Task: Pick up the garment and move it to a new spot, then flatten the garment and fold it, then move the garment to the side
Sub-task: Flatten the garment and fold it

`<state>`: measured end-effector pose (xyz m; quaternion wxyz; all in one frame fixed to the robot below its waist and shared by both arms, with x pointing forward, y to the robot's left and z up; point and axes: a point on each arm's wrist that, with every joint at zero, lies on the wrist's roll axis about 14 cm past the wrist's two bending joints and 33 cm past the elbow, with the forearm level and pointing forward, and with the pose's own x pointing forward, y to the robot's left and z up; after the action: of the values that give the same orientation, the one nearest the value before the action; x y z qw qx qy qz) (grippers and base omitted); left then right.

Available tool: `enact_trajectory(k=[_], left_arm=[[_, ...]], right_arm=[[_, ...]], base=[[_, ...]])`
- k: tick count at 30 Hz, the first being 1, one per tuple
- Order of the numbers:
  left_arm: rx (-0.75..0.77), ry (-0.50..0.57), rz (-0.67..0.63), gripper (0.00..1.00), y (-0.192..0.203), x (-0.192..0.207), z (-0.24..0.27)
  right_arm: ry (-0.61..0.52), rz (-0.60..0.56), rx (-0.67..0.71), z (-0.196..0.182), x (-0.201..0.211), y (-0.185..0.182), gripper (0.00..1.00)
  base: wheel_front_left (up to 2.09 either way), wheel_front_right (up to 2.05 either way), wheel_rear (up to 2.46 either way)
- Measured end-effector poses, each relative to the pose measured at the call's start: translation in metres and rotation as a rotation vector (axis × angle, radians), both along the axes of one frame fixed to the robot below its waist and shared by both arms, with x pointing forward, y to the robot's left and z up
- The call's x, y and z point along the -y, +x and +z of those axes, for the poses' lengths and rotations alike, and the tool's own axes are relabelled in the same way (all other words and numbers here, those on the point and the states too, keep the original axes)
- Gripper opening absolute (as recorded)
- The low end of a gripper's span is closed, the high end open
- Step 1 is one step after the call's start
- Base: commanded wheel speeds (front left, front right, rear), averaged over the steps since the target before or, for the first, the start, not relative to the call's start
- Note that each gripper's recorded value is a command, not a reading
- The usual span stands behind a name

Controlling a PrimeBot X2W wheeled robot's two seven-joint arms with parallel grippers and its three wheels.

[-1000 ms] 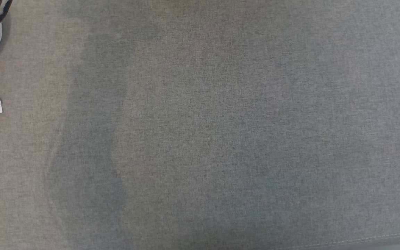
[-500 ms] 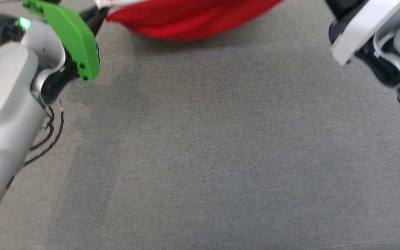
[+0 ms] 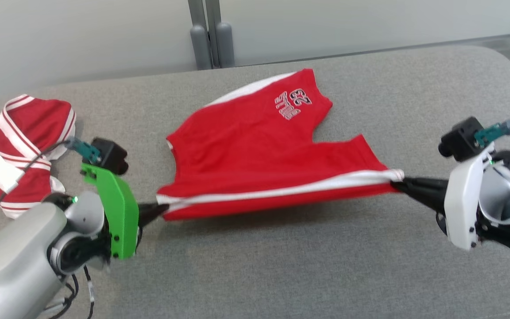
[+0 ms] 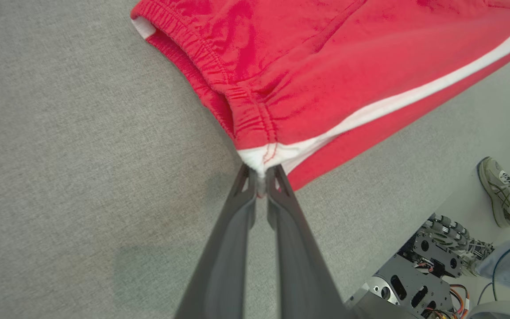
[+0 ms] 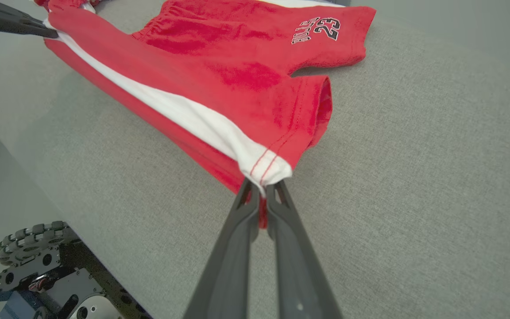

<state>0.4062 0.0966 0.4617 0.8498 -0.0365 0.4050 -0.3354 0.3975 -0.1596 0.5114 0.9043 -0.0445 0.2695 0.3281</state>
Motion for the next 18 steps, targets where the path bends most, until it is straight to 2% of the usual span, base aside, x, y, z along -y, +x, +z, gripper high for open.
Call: enact_trajectory(k=[4,7,14,18], left_arm=[[-0.114,0.013,-0.052,0.0,-0.046,0.003,-0.004],[-0.148,0.009,-0.079,0.0,-0.068,0.007,0.002],[-0.187,0.027,-0.089,0.0,-0.076,0.01,0.006],[-0.186,0.035,-0.084,0.0,-0.055,0.011,0.013]], right_arm=[[-0.049,0.001,-0.127,-0.012,0.014,-0.043,0.0],[-0.07,-0.003,-0.153,-0.009,0.022,-0.059,0.0],[-0.059,-0.026,-0.143,0.002,0.026,-0.048,0.0],[-0.034,-0.063,-0.149,0.003,0.028,-0.021,0.0]], base=[[0.0,0.0,0.0],[0.0,0.0,0.0],[0.0,0.0,0.0],[0.0,0.0,0.0]])
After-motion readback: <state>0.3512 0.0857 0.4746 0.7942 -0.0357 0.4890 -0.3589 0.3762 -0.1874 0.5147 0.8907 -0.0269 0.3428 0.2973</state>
